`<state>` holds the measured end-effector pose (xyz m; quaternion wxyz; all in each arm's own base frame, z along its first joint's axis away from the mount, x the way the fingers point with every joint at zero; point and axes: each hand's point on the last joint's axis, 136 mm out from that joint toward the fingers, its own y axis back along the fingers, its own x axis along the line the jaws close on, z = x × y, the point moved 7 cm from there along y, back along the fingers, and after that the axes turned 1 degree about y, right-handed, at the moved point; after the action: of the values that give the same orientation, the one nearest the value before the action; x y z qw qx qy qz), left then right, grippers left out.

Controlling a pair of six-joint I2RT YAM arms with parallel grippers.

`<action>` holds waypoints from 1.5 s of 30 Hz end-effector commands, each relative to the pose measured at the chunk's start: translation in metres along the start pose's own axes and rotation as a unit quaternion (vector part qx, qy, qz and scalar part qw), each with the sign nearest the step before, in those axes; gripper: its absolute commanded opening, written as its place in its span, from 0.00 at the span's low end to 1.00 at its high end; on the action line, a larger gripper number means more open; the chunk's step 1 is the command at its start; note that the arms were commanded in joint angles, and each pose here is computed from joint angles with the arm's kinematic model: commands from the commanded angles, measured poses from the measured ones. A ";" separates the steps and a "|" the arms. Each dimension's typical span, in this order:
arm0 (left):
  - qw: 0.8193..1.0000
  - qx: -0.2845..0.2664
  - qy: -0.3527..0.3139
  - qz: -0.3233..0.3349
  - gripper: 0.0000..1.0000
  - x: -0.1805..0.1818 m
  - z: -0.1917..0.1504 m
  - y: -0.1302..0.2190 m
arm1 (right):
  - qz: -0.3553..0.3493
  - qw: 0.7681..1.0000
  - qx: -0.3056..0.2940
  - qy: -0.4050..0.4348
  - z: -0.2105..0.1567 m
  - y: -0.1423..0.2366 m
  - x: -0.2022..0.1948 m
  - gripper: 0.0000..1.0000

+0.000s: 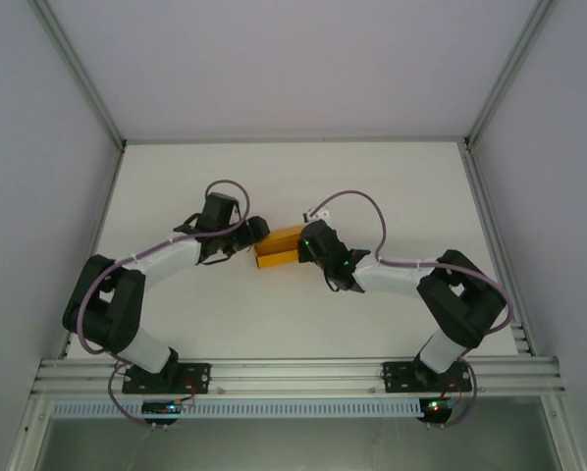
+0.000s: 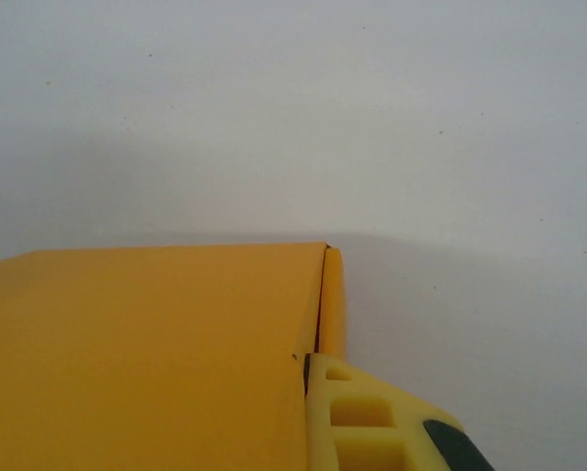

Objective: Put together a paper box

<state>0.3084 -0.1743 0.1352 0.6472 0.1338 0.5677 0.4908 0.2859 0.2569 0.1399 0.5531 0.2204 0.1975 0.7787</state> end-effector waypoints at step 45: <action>0.994 0.040 0.053 -0.085 0.14 0.087 -0.034 -0.056 | 0.234 0.918 0.230 -0.222 0.010 -0.001 -0.042 0.95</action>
<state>0.3211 -0.1617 0.0816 0.7259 0.0162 0.5737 0.3790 0.3050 0.2105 0.1440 0.3649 0.4942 0.1840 0.7673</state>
